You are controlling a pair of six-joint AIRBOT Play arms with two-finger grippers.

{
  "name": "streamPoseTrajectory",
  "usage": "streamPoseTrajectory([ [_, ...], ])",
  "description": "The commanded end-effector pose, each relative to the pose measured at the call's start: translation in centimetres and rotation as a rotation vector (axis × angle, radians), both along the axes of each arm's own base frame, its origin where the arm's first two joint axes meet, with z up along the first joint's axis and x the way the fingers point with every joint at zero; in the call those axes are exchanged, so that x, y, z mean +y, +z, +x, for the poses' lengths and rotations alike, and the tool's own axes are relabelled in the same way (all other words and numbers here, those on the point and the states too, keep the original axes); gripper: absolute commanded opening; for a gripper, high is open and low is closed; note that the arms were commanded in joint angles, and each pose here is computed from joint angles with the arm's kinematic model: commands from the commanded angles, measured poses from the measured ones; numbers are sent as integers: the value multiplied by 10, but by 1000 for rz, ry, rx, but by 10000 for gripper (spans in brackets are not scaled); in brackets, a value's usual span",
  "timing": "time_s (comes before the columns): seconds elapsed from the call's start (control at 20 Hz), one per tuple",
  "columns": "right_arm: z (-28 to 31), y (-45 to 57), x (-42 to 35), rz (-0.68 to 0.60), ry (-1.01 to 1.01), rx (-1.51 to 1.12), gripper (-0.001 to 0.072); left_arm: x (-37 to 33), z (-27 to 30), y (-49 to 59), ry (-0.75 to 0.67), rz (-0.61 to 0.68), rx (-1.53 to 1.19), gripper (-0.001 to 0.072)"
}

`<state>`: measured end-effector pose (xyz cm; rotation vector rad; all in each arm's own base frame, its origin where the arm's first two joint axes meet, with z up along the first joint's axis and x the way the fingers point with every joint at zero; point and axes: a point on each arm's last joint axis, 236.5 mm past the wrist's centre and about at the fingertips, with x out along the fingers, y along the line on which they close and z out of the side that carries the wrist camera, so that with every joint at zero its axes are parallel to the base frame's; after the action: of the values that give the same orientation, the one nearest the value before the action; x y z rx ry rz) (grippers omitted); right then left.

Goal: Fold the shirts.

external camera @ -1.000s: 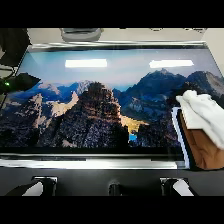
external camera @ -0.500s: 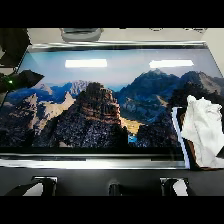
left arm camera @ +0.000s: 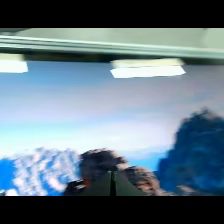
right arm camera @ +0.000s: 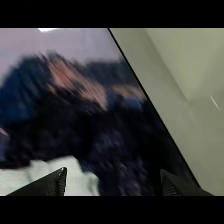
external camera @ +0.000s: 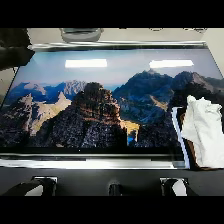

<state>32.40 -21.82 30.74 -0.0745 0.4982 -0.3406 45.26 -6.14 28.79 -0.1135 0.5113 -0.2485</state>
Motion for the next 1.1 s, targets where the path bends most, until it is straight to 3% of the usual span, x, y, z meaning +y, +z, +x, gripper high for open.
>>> streamPoseTrajectory([
  [0.0,53,-6,126,89,373,26,663,39,4,-52,184,225,203,57],
  [0.15,48,-133,222,145,553,483,674,20,-50,-172,111,204,692,539],
  [0.25,33,-200,267,207,601,689,674,-12,-90,-226,-14,134,857,541],
  [0.4,18,-251,302,262,657,852,672,-15,-120,-260,67,74,853,537],
  [0.5,18,-254,307,278,647,859,672,-4,-118,-256,150,45,755,537],
  [1.05,19,-254,306,271,645,856,672,-4,-110,-244,150,39,699,537],
])
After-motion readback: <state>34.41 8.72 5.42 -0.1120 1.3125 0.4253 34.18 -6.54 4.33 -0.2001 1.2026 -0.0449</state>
